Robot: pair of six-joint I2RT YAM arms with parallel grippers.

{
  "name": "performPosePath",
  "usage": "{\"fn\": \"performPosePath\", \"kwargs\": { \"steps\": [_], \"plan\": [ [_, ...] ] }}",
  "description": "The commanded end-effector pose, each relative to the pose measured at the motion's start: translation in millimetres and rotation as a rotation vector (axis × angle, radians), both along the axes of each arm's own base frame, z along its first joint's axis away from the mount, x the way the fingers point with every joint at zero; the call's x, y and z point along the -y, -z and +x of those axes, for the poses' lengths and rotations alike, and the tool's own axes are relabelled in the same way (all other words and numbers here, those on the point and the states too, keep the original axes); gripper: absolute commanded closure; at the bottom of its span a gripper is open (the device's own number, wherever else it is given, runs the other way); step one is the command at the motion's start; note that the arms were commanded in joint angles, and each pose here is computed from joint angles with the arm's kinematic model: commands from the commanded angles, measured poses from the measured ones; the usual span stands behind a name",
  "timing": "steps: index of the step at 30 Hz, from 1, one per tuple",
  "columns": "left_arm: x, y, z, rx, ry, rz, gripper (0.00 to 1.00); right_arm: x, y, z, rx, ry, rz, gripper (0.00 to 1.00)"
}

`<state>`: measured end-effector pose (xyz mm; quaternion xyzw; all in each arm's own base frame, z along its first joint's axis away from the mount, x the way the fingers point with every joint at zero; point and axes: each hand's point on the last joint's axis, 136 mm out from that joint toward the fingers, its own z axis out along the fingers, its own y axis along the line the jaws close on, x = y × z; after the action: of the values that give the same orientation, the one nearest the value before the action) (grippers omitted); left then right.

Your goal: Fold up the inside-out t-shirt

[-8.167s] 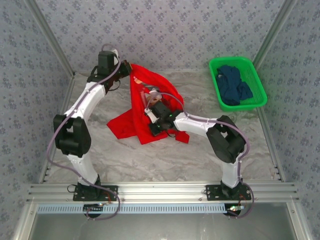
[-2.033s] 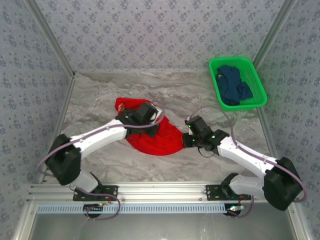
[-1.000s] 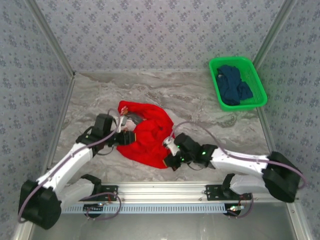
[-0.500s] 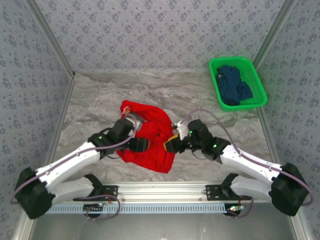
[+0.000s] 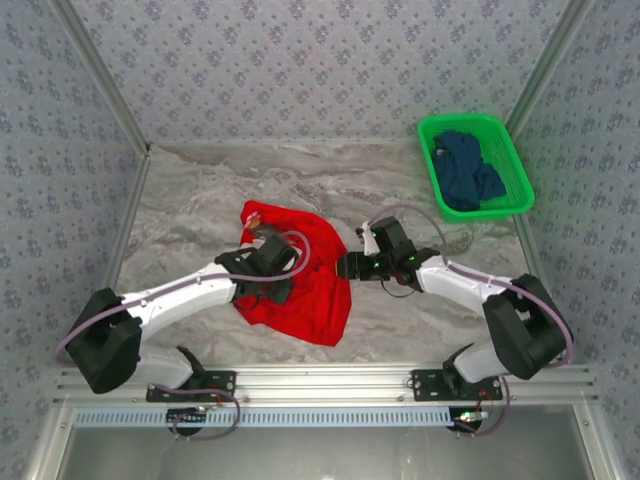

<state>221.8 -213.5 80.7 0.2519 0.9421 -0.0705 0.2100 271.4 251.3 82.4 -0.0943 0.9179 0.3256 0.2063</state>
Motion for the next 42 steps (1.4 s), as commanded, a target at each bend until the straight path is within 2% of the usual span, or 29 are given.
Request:
{"fn": "performPosePath", "kwargs": {
  "steps": [1,3,5,7,8,10,16,20,22,25,29,32,37,42],
  "plan": [
    [-6,-6,2,0.009,-0.03,-0.047,0.91,-9,2,4,-0.037,0.004,0.018,0.48],
    [-8,-9,3,0.008,-0.05,-0.084,1.0,-9,9,6,-0.053,0.012,0.0,0.54],
    [-12,-15,3,0.016,-0.073,-0.124,1.0,-11,14,8,-0.06,0.012,0.003,0.64],
    [-17,-20,5,0.026,-0.1,-0.165,1.0,-13,16,11,-0.066,0.01,0.01,0.78],
    [-21,-23,6,0.034,-0.12,-0.184,1.0,-11,18,13,-0.072,0.015,0.007,0.88],
    [-30,-31,10,0.055,-0.172,-0.221,1.0,-2,19,15,-0.074,0.035,-0.016,1.0],
    [-71,-45,17,0.101,-0.405,-0.366,1.0,71,29,3,-0.045,0.201,-0.266,1.0],
    [-82,-36,11,0.079,-0.458,-0.391,1.0,84,44,-12,-0.054,0.23,-0.35,1.0],
    [-78,-31,9,0.057,-0.449,-0.401,1.0,79,45,-13,-0.035,0.211,-0.352,0.96],
    [-74,-24,7,0.021,-0.439,-0.407,1.0,70,26,-3,0.057,0.175,-0.363,0.8],
    [-70,-23,6,0.005,-0.425,-0.42,1.0,27,-21,-2,0.293,0.004,-0.336,0.63],
    [-69,-26,7,0.011,-0.422,-0.425,1.0,-11,-37,-18,0.374,-0.151,-0.253,0.54],
    [-69,-30,8,0.02,-0.416,-0.427,1.0,-51,-24,-42,0.344,-0.355,-0.164,0.47],
    [-69,-38,9,0.035,-0.407,-0.425,1.0,-63,-10,-49,0.322,-0.437,-0.15,0.43]
  ]
}}
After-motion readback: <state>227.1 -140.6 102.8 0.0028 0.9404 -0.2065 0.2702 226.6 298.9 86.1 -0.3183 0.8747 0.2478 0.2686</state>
